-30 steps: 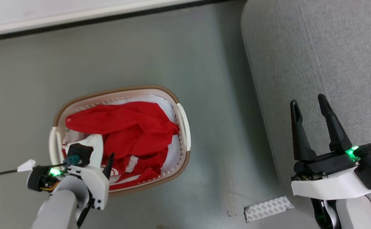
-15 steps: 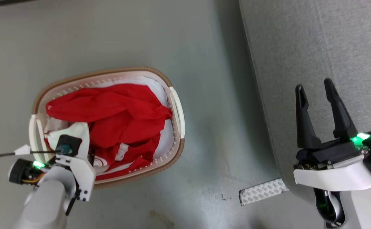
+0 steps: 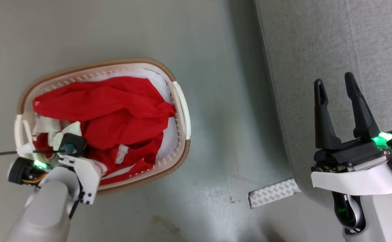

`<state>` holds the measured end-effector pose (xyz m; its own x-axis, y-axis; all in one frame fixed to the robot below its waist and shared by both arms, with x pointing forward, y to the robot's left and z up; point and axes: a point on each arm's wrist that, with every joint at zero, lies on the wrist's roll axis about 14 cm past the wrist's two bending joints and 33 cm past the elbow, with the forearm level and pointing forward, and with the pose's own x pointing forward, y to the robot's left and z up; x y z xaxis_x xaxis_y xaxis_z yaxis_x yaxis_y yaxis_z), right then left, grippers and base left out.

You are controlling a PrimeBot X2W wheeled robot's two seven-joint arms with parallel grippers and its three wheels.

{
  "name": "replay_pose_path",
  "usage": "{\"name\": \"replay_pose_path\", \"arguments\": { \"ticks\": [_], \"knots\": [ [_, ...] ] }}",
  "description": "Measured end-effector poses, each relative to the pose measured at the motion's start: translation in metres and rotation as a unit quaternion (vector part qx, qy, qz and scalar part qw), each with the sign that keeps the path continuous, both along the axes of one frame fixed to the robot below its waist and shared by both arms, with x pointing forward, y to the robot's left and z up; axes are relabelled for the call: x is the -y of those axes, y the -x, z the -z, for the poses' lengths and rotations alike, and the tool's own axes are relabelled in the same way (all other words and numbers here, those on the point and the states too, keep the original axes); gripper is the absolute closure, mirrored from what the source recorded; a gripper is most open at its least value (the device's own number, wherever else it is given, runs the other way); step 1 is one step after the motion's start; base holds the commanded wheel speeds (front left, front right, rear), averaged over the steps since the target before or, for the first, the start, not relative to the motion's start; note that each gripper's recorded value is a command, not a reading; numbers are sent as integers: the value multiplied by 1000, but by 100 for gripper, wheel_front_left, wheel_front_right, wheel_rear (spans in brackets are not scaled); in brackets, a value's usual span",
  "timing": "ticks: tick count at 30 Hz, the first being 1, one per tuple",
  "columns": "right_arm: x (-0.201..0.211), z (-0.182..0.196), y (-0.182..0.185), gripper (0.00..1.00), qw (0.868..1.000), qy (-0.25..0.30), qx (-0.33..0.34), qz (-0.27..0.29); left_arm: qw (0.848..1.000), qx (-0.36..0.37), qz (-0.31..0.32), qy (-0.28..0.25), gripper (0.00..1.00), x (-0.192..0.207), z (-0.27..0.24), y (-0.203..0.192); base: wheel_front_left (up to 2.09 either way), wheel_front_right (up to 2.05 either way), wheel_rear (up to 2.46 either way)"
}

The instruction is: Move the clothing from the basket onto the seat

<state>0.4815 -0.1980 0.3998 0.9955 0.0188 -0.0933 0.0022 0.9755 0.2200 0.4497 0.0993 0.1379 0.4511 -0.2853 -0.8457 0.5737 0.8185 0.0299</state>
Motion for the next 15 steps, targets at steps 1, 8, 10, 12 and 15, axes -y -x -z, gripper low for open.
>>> {"name": "replay_pose_path", "arguments": {
  "ticks": [1,8,10,12,15],
  "knots": [
    [1,-3,1,0,1000,0,3,2,1000,10,-4,9,100,3,-6,-3,0,0,0],
    [9,-30,22,0,1000,8,20,19,991,97,-39,82,100,25,-75,-28,0,0,0],
    [8,-40,29,0,999,10,28,18,986,125,-45,101,100,31,-100,-33,0,0,0],
    [4,-52,36,0,999,7,39,14,980,155,-52,118,100,34,-127,-37,0,0,0],
    [-2,-69,49,0,998,6,56,9,968,197,-61,140,100,38,-169,-39,0,0,0]
  ]
}}
